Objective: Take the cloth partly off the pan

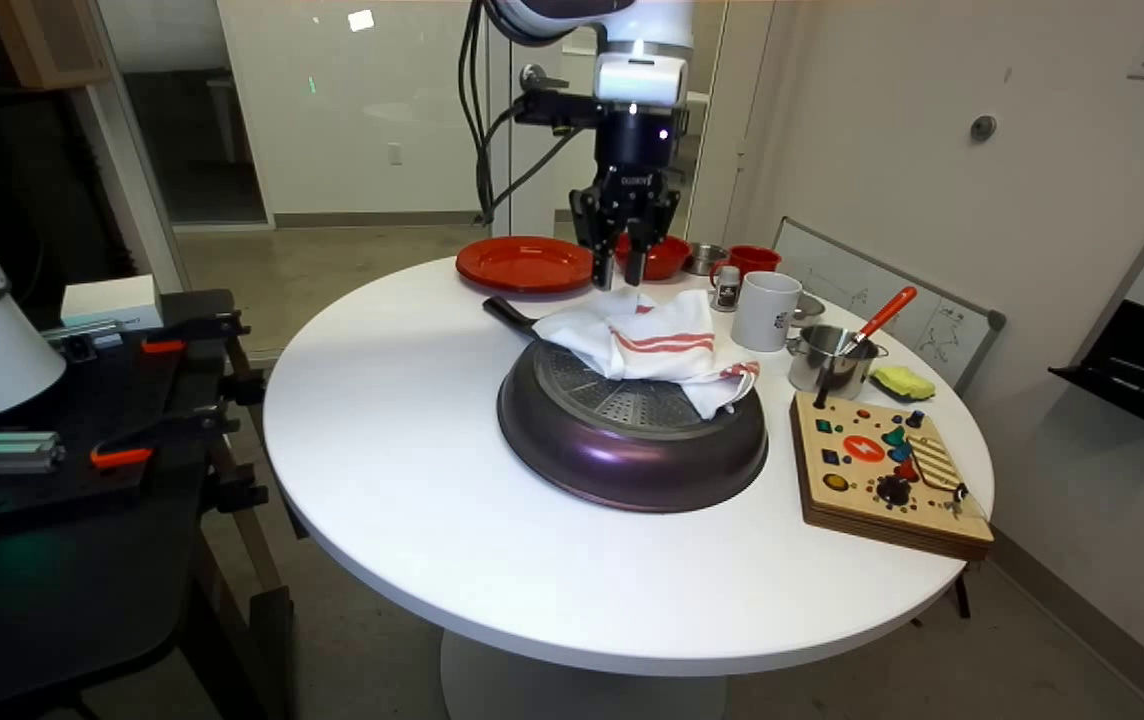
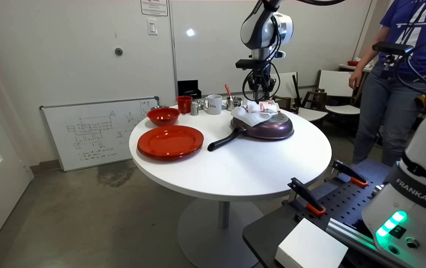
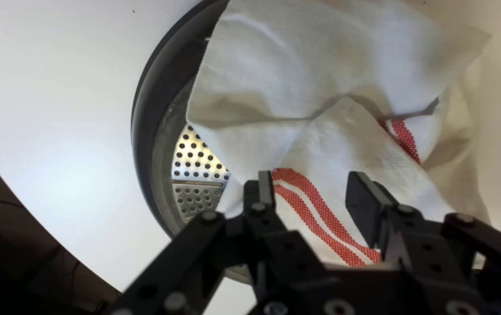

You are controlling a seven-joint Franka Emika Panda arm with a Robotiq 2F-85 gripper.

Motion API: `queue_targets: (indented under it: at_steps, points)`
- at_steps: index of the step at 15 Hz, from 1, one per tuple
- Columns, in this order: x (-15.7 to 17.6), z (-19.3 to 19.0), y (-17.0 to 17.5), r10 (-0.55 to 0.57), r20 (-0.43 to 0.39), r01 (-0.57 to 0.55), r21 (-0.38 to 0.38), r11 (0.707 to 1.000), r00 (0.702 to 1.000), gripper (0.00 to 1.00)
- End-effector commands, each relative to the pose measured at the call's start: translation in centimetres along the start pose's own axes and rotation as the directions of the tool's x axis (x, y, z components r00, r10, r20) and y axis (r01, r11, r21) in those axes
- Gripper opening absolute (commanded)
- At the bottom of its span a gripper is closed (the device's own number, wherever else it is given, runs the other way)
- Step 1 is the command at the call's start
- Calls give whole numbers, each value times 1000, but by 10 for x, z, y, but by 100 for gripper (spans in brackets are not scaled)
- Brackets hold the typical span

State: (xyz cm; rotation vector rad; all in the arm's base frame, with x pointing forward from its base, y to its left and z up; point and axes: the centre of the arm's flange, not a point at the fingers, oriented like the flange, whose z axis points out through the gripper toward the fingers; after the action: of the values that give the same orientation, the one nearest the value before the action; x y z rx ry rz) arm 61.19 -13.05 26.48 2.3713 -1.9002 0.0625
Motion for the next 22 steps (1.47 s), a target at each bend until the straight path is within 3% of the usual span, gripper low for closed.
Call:
queue_targets:
  at_steps: [1,4,8,12,21,22]
  points:
    - [-10,-15,-10,83,56,-82,-24,996,995,80]
    - [-22,0,-12,69,20,-69,-32,997,997,100]
    - [-25,23,-26,39,-47,-39,4,999,998,100]
    - [-25,40,-37,19,-48,-18,22,1000,999,100]
    - [-15,67,-33,-3,-97,-1,-41,999,995,100]
    - [-13,68,-33,-2,-101,-3,-44,999,995,75]
